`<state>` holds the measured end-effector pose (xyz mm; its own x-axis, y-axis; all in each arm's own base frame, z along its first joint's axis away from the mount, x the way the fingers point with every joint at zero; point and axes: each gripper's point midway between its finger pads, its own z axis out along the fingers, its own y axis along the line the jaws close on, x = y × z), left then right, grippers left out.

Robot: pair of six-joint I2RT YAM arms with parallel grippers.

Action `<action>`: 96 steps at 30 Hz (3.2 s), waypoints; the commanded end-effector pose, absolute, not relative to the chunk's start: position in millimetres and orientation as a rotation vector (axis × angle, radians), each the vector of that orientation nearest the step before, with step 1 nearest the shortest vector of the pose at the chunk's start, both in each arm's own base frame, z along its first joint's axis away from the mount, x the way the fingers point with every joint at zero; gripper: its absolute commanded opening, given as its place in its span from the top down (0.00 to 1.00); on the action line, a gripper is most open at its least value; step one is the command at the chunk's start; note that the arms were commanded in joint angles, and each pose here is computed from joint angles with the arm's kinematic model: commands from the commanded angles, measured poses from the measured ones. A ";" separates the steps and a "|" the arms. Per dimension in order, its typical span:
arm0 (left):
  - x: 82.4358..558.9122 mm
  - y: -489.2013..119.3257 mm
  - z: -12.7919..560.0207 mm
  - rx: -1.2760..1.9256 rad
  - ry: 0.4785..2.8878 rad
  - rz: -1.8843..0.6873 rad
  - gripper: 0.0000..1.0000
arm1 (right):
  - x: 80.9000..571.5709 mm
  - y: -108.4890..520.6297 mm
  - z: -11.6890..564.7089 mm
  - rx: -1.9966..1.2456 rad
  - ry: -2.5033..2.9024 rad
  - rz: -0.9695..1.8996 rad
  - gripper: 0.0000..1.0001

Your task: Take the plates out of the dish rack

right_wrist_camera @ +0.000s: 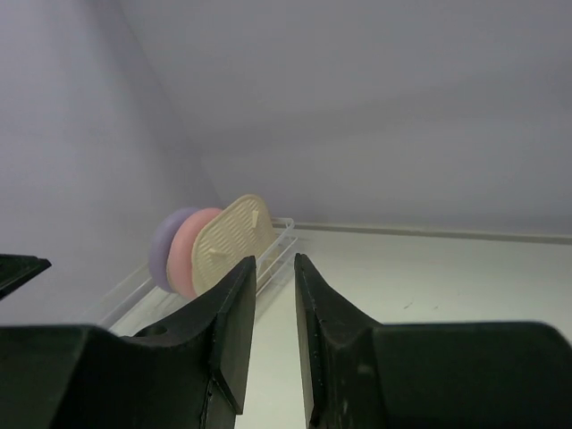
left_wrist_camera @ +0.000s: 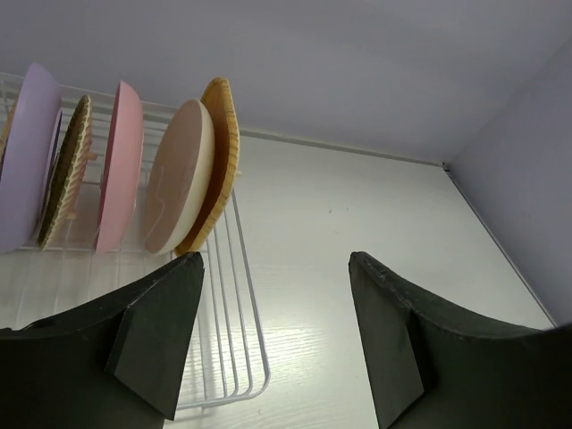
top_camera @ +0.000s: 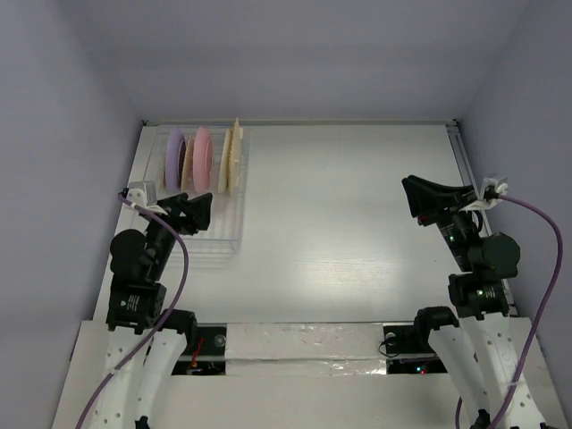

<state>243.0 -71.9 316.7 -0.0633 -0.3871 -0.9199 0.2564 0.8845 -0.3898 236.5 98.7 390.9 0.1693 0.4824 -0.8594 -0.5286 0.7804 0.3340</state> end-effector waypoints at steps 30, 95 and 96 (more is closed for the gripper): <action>343.0 -89.8 337.8 -0.197 1.714 -0.398 1.00 | 252.4 99.9 384.8 -0.035 1.253 0.716 0.98; 465.7 -122.6 327.9 -0.140 1.836 0.020 1.00 | 267.5 108.9 369.6 -0.056 1.320 0.750 0.65; 463.9 -121.6 328.4 -0.144 1.830 0.017 1.00 | 268.0 109.0 368.8 -0.056 1.322 0.750 0.65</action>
